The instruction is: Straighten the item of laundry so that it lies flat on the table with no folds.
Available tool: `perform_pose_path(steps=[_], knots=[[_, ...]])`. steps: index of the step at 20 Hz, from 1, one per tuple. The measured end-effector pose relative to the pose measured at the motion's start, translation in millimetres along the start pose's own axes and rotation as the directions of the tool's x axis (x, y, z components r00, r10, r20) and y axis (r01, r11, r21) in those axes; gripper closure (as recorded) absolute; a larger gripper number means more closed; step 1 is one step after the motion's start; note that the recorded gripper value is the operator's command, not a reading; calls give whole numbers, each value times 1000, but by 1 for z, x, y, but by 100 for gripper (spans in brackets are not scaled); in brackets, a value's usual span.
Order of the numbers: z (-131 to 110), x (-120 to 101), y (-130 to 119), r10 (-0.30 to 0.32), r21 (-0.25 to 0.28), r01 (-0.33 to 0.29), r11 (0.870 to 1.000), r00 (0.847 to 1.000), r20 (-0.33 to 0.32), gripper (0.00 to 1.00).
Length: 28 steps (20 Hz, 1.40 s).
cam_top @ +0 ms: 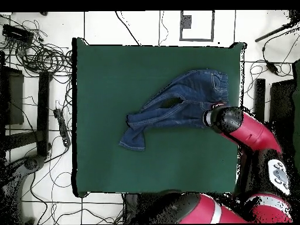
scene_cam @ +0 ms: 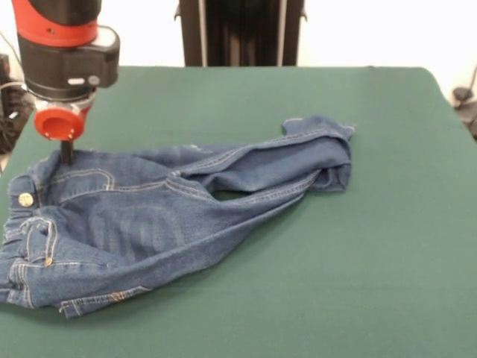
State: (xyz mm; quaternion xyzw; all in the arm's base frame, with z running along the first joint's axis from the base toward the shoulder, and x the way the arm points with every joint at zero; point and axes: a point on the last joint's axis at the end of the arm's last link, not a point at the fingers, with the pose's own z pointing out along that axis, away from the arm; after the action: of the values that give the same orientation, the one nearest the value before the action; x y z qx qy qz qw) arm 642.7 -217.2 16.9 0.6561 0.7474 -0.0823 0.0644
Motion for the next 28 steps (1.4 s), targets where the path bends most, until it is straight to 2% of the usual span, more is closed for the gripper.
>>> perform_pose_path(steps=[8, 17, 28], knots=[[-10, -14, -13, -1, 5, 1, 1000, 1000, 15, 100], [-5, -14, -19, 4, 17, -4, 1000, 1000, 7, 100], [11, -11, -28, 7, 41, -7, 999, 1000, -7, 100]])
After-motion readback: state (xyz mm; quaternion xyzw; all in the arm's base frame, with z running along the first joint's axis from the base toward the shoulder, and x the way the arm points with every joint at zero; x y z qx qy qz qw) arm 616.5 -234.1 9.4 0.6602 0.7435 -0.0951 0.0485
